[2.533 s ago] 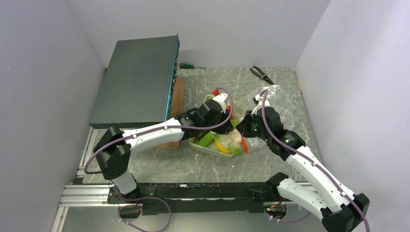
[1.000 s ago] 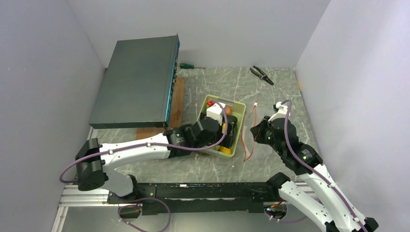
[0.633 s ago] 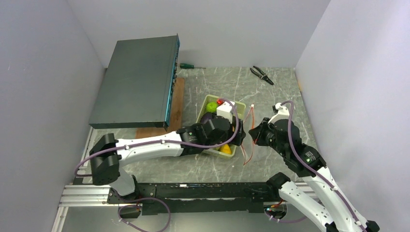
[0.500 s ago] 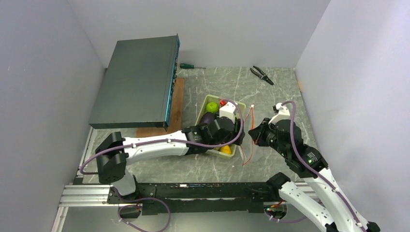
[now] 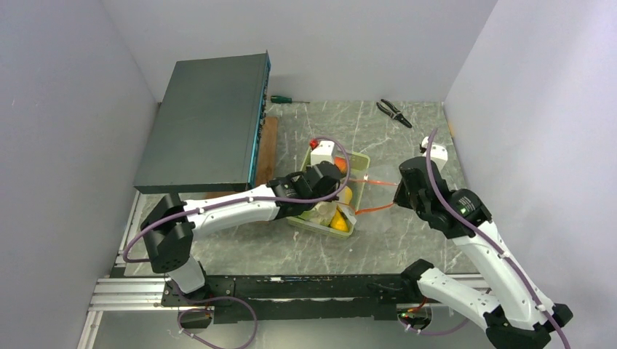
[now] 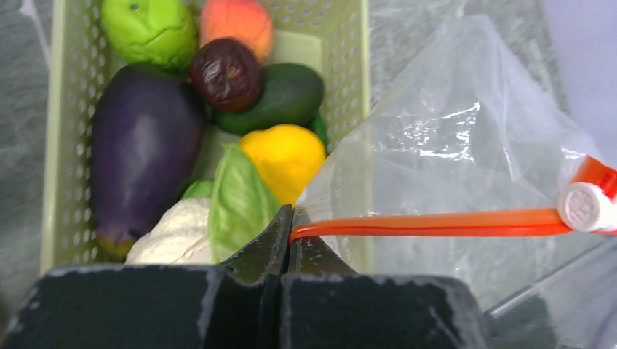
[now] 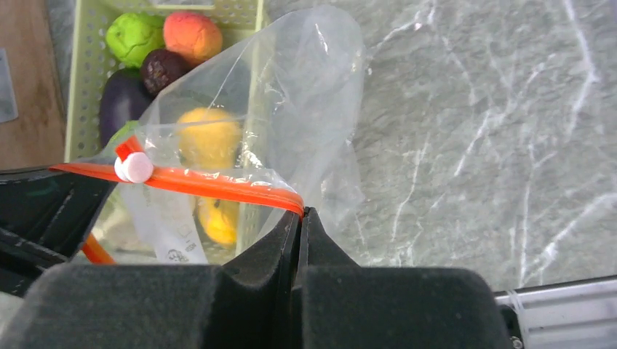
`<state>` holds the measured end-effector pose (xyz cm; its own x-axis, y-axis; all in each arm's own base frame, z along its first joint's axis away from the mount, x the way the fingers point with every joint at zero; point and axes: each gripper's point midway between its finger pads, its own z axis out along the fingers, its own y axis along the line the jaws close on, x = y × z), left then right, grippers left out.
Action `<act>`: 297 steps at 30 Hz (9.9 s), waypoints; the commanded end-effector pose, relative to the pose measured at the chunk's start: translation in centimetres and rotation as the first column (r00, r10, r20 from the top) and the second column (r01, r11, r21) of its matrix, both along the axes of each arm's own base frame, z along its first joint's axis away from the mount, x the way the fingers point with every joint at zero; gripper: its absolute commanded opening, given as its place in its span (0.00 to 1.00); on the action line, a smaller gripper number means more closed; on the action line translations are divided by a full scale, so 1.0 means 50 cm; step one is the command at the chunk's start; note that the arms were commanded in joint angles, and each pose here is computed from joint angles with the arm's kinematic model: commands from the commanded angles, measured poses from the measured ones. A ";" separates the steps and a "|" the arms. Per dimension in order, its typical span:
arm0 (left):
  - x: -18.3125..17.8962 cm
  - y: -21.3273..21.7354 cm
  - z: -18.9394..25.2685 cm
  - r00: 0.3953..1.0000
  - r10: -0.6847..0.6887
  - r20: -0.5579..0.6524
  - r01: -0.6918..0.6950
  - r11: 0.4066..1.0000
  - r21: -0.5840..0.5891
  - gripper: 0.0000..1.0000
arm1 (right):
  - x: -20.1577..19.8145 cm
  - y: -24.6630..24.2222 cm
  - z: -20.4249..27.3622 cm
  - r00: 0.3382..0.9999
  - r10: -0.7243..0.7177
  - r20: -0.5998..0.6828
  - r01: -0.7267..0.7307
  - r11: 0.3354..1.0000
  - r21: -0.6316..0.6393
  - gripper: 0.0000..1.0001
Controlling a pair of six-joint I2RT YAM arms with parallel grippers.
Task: Place the food in the zip-top bag and seal the zipper
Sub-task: Open the zipper of the food storage bag at the center of the board, then pick up the fake vegetable from the bin, then place the fake vegetable in the zipper food storage bag, then pick up the fake vegetable from the bin.
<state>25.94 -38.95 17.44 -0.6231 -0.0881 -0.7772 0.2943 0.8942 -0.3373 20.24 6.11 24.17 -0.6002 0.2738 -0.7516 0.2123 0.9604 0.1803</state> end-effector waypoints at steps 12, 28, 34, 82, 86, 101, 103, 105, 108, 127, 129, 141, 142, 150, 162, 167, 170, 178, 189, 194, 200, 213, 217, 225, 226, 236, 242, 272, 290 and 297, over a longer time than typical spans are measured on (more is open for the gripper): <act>-0.009 -0.132 0.060 0.967 -0.253 -0.014 0.244 0.947 -0.209 0.36 | 0.001 -0.012 0.013 0.992 0.095 0.082 -0.089 0.993 -0.078 0.00; -0.083 -0.097 0.199 0.913 -0.389 0.119 0.407 0.873 -0.270 1.00 | 0.027 0.009 -0.009 0.990 0.139 0.030 -0.134 0.983 -0.125 0.00; -0.100 0.010 0.164 0.926 -0.346 0.153 0.367 0.919 -0.145 1.00 | 0.035 0.019 0.009 0.985 0.163 0.064 -0.155 0.982 -0.112 0.00; -0.095 0.100 0.161 0.945 -0.314 0.089 0.314 0.949 0.013 0.20 | 0.059 0.075 -0.012 0.966 0.250 0.056 -0.247 0.967 -0.058 0.00; -0.110 0.092 0.231 0.943 -0.311 0.122 0.324 0.940 -0.105 0.12 | 0.063 0.083 -0.010 0.964 0.260 0.060 -0.257 0.965 -0.048 0.00; -0.113 -0.013 0.304 0.940 -0.321 0.115 0.338 0.836 -0.432 0.01 | 0.055 0.128 0.011 0.955 0.259 0.144 -0.277 0.952 0.128 0.00; -0.103 -0.014 0.270 0.950 -0.306 0.069 0.308 0.869 -0.387 0.00 | 0.052 0.129 0.018 0.955 0.249 0.162 -0.273 0.950 0.151 0.00; -0.100 -0.009 0.215 0.956 -0.292 0.005 0.277 0.902 -0.331 0.00 | 0.051 0.128 0.028 0.955 0.232 0.185 -0.264 0.949 0.171 0.00; -0.099 -0.001 0.152 0.961 -0.271 -0.049 0.246 0.925 -0.290 0.00 | 0.045 0.132 0.044 0.949 0.219 0.227 -0.268 0.939 0.214 0.00; -0.096 -0.066 0.193 0.957 -0.286 -0.038 0.269 0.931 -0.246 0.00 | 0.023 0.254 0.020 0.898 0.369 0.241 -0.440 0.778 0.448 0.00; -0.101 -0.058 0.195 0.957 -0.288 -0.035 0.270 0.928 -0.255 0.00 | 0.023 0.253 0.025 0.900 0.359 0.247 -0.435 0.775 0.459 0.00; -0.173 -0.036 0.238 0.842 -0.428 0.329 0.513 0.825 -0.238 0.04 | 0.003 0.319 0.093 0.861 0.401 0.314 -0.504 0.585 0.635 0.00; -0.181 -0.041 0.229 0.819 -0.465 0.337 0.548 0.808 -0.216 0.03 | 0.006 0.319 0.096 0.862 0.398 0.313 -0.502 0.587 0.636 0.00; -0.229 -0.047 0.175 0.698 -0.633 0.335 0.695 0.711 -0.104 0.00 | 0.038 0.326 0.116 0.844 0.409 0.346 -0.532 0.560 0.635 0.00; -0.244 -0.014 0.160 0.659 -0.677 0.329 0.731 0.680 -0.066 0.00 | 0.025 0.351 0.155 0.708 0.499 0.500 -0.705 0.454 0.545 0.00; -0.174 -0.015 0.189 0.789 -0.548 0.280 0.588 0.804 -0.083 0.00 | 0.012 0.334 0.090 0.773 0.500 0.391 -0.627 0.511 0.588 0.00; -0.122 -0.001 0.199 0.875 -0.422 0.236 0.452 0.887 -0.091 0.00 | -0.005 0.325 0.069 0.793 0.508 0.337 -0.596 0.529 0.605 0.00; -0.084 -0.013 0.211 0.939 -0.314 0.143 0.343 0.891 -0.297 0.13 | -0.003 0.323 0.089 0.813 0.481 0.328 -0.567 0.529 0.631 0.00; -0.184 -0.025 0.213 0.841 -0.529 0.112 0.530 0.763 -0.370 0.85 | 0.033 0.301 0.107 0.846 0.415 0.336 -0.530 0.580 0.619 0.00; -0.222 0.029 0.254 0.833 -0.535 0.139 0.542 0.742 -0.394 1.00 | 0.038 0.269 0.092 0.873 0.379 0.307 -0.486 0.620 0.616 0.00; -0.235 0.099 0.276 0.875 -0.464 0.136 0.476 0.777 -0.411 0.94 | 0.028 0.259 0.073 0.878 0.385 0.284 -0.474 0.624 0.621 0.00; -0.137 0.135 0.066 0.983 -0.158 -0.096 0.149 0.984 -0.095 0.67 | 0.011 0.251 0.103 0.865 0.387 0.320 -0.500 0.617 0.608 0.00; -0.122 0.113 0.031 0.985 -0.122 -0.121 0.114 0.991 -0.069 0.68 | 0.007 0.252 0.100 0.863 0.390 0.319 -0.503 0.611 0.611 0.00; -0.117 0.068 0.066 0.979 -0.193 -0.061 0.184 0.974 -0.132 0.18 | 0.006 0.231 0.100 0.870 0.373 0.323 -0.493 0.664 0.562 0.00; -0.115 0.059 0.085 0.977 -0.211 -0.040 0.203 0.968 -0.144 0.14 | 0.007 0.226 0.101 0.872 0.366 0.323 -0.489 0.674 0.554 0.00; -0.183 -0.100 0.337 0.848 -0.499 0.178 0.530 0.797 -0.290 0.00 | -0.012 0.087 0.131 0.920 0.155 0.359 -0.292 0.882 0.369 0.00; -0.178 -0.126 0.290 0.867 -0.490 0.087 0.493 0.822 -0.286 0.00 | -0.039 0.028 0.133 0.915 0.083 0.394 -0.214 0.930 0.299 0.00; -0.074 0.087 0.078 0.992 -0.125 0.003 0.123 0.975 0.186 1.00 | -0.042 -0.011 0.102 0.921 0.080 0.381 -0.162 0.969 0.186 0.00; 0.046 0.076 -0.111 0.981 -0.136 -0.137 0.181 0.893 0.411 0.64 | -0.055 0.000 0.104 0.924 0.107 0.367 -0.193 0.959 0.206 0.00; 0.005 0.050 -0.161 0.958 -0.198 -0.209 0.258 0.914 0.314 0.66 | -0.057 0.008 0.104 0.925 0.114 0.362 -0.206 0.953 0.224 0.00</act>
